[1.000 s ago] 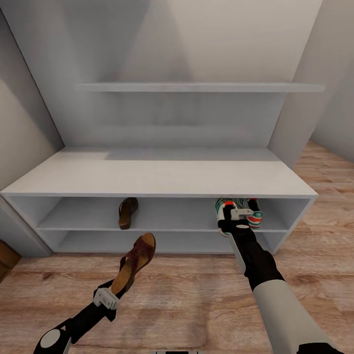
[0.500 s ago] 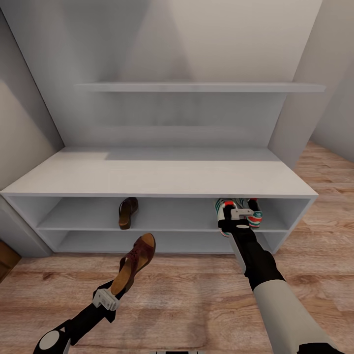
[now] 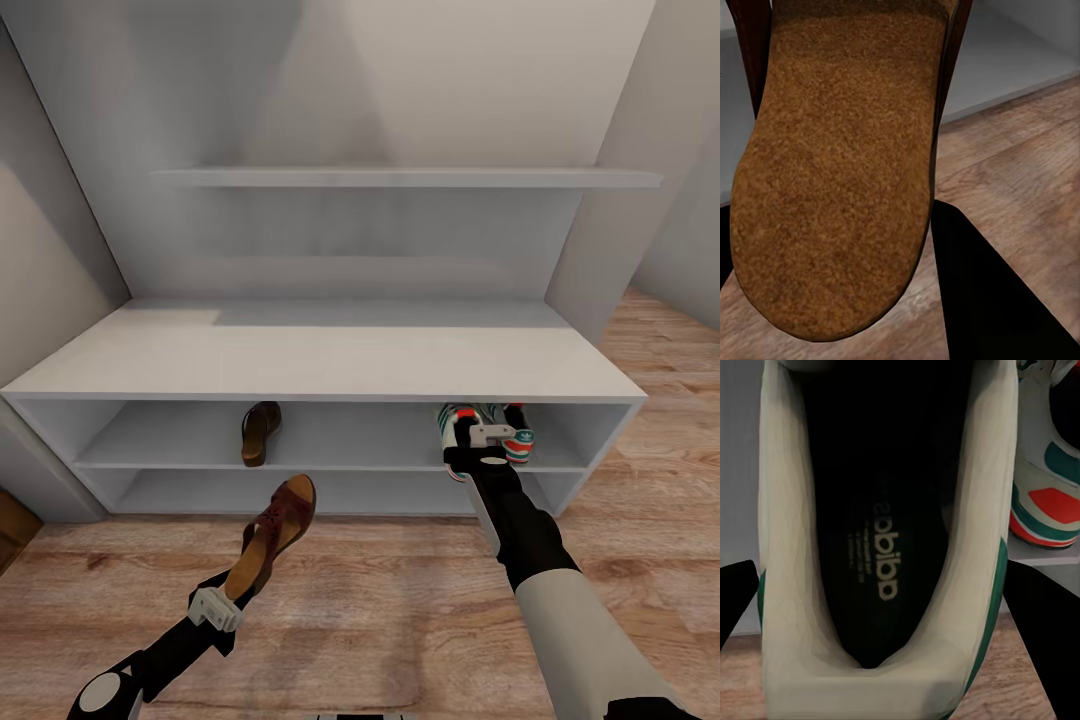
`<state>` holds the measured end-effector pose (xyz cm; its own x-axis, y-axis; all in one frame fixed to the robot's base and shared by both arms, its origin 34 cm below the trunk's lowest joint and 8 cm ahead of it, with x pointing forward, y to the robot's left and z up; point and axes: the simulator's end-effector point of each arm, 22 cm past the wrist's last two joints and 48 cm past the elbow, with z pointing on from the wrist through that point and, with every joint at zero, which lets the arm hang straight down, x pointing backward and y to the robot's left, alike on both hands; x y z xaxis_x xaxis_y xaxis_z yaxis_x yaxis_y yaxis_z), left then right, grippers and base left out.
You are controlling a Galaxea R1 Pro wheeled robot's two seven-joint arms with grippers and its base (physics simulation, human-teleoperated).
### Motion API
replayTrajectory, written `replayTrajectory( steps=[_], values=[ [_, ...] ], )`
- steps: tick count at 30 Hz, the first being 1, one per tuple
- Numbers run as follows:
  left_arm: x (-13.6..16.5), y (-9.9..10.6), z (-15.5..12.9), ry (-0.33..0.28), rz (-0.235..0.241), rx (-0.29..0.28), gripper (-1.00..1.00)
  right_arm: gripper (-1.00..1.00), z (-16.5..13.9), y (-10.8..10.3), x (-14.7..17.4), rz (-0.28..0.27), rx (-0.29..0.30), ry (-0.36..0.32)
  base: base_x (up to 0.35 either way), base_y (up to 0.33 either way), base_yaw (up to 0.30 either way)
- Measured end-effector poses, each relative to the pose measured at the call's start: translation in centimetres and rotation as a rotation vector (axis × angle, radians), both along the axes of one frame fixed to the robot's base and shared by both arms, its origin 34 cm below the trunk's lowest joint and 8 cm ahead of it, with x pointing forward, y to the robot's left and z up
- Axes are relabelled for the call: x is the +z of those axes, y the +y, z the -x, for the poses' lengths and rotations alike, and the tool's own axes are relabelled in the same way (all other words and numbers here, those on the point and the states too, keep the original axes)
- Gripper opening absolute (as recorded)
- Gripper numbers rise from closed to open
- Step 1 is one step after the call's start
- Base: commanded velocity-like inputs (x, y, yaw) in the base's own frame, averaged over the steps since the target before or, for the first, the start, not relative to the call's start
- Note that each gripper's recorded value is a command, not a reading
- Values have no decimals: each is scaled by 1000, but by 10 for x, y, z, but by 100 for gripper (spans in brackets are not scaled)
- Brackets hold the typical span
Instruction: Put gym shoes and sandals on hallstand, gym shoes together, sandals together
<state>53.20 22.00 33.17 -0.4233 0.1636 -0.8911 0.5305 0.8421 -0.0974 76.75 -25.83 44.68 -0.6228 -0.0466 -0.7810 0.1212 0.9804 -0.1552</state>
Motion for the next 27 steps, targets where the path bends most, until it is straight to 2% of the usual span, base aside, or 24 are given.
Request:
replayTrajectory(
  steps=[14,27],
  values=[
    [0,0,0,-2,0,1,-100,-100,0,0,0,0,0,0,39,-103,0],
    [0,1,0,-2,-1,4,-100,-100,0,0,0,0,0,0,7,-15,0]
  ],
)
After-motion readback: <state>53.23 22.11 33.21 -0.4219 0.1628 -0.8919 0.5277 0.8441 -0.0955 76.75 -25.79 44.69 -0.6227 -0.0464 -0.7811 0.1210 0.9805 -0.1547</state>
